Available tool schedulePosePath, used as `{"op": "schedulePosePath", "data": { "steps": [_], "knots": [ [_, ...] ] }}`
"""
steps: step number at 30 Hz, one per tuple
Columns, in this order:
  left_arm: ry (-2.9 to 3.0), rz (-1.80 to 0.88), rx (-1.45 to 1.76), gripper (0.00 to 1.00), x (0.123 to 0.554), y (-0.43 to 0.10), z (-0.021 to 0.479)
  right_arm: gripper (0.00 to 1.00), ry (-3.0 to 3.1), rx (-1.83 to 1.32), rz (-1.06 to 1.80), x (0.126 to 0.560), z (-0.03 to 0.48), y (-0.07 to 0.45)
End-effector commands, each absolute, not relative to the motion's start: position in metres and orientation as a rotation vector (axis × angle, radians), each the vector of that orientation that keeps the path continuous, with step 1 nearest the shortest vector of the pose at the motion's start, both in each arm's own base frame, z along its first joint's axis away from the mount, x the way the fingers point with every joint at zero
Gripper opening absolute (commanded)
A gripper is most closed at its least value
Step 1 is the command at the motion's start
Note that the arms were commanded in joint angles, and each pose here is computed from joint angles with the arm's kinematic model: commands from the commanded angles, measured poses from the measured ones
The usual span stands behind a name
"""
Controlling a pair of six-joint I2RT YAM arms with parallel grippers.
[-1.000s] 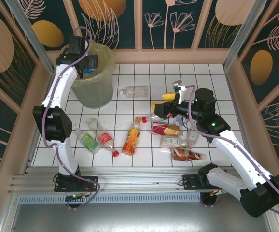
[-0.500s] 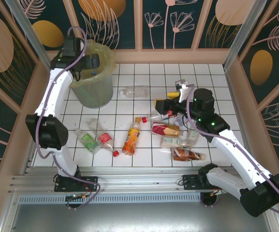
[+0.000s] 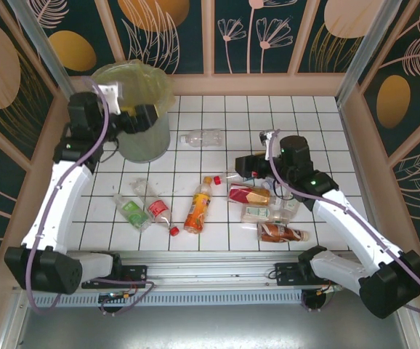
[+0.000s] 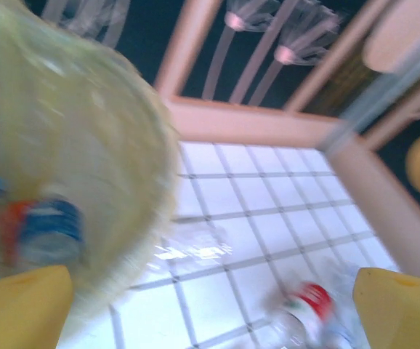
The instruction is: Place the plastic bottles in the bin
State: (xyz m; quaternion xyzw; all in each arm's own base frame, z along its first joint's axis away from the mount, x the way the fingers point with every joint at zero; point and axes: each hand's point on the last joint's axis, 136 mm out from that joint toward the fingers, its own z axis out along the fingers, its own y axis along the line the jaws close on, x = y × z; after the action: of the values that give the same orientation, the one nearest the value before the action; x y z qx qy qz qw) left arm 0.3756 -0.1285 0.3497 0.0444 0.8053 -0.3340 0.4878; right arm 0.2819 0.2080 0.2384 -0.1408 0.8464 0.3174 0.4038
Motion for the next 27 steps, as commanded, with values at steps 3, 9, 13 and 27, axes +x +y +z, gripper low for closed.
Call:
{"op": "schedulePosePath", "data": {
  "steps": [3, 9, 13, 27],
  "knots": [
    [1.828, -1.173, 0.297, 0.99, 0.319, -0.165, 0.355, 0.86, 2.294, -0.307, 0.701, 0.281, 0.196, 0.199],
    [1.734, -1.293, 0.359, 0.99, 0.281, -0.173, 0.350, 0.87, 2.409, 0.040, 0.583, 0.312, 0.169, 0.182],
    [1.711, -1.322, 0.363, 0.99, 0.271, -0.177, 0.343, 0.90, 2.443, 0.187, 0.607, 0.324, 0.151, 0.186],
    [1.737, -1.378, 0.414, 0.99, 0.264, -0.208, 0.319, 0.97, 2.479, 0.373, 0.586, 0.349, 0.110, 0.184]
  ]
}}
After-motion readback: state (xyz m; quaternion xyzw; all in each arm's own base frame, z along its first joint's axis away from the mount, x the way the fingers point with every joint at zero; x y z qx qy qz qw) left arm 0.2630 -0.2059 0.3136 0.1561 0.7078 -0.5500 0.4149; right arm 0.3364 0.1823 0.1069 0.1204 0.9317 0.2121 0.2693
